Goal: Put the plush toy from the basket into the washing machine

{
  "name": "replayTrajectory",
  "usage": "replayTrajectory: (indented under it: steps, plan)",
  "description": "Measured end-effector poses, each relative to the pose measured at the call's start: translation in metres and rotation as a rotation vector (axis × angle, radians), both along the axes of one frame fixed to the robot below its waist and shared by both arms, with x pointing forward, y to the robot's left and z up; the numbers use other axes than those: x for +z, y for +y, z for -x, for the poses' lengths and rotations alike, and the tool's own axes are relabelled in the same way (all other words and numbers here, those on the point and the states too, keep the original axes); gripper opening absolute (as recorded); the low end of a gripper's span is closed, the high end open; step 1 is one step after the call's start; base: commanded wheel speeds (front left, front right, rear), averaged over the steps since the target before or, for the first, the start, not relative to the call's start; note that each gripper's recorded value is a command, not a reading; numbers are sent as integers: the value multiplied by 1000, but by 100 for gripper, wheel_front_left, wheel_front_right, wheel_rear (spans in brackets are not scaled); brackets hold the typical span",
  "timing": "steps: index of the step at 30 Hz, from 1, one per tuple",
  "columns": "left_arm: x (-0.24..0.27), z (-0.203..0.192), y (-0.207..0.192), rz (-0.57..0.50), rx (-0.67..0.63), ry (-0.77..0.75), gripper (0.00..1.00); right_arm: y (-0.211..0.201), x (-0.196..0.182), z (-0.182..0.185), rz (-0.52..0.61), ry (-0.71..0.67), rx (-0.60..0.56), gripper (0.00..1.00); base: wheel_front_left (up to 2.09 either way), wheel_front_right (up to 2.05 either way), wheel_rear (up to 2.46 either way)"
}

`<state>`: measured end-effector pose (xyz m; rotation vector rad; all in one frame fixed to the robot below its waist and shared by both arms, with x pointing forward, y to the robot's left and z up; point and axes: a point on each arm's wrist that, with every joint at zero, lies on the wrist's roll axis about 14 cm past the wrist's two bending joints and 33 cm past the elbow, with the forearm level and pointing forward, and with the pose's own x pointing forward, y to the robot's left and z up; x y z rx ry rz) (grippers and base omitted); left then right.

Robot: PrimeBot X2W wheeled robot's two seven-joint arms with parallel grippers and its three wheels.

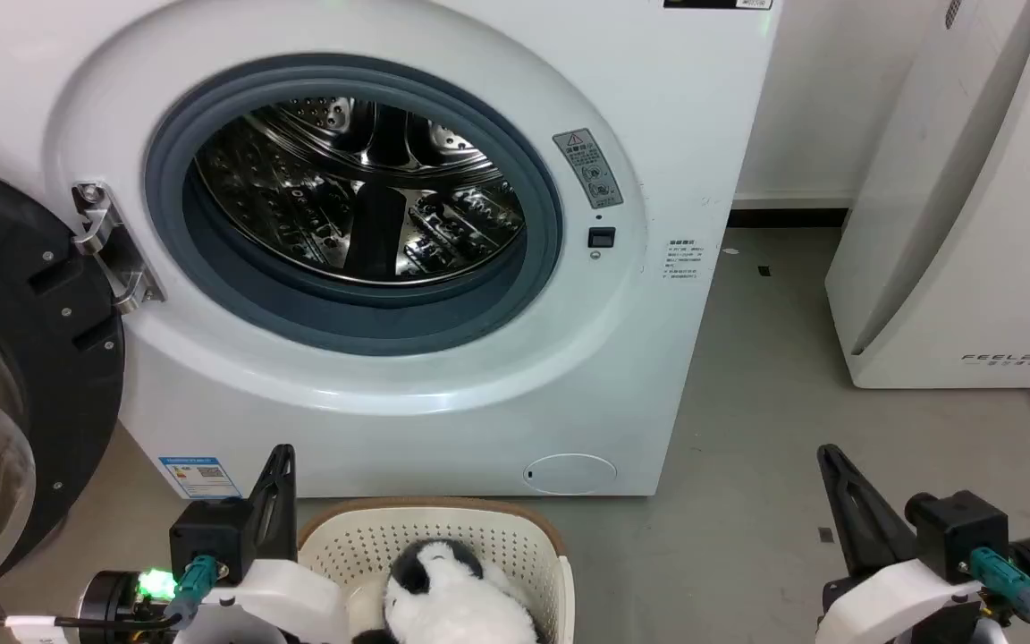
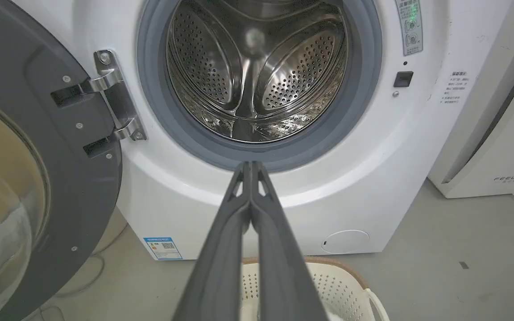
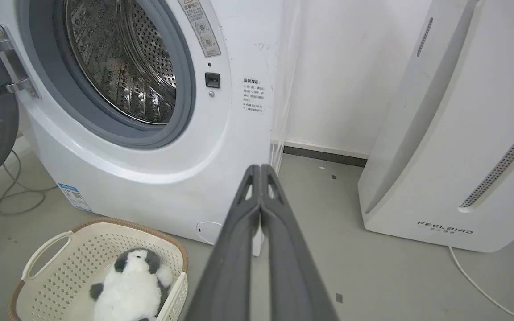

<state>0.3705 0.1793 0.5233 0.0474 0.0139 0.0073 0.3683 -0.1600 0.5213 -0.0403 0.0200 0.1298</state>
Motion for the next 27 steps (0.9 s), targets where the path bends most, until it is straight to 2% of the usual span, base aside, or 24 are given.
replayTrajectory:
  steps: [22, 23, 27]
  plan:
    - [0, 0, 0, 0, 0, 0, 0, 0, 0, 0, 0, 0, 0, 0, 0, 0, 0]
    - [0, 0, 0, 0, 1, 0, 100, 0, 0, 0, 0, 1, 0, 100, 0, 0, 0]
    - [-1, 0, 0, 0, 1, 2, 100, 0, -1, 0, -1, 2, -1, 100, 0, 0, 0]
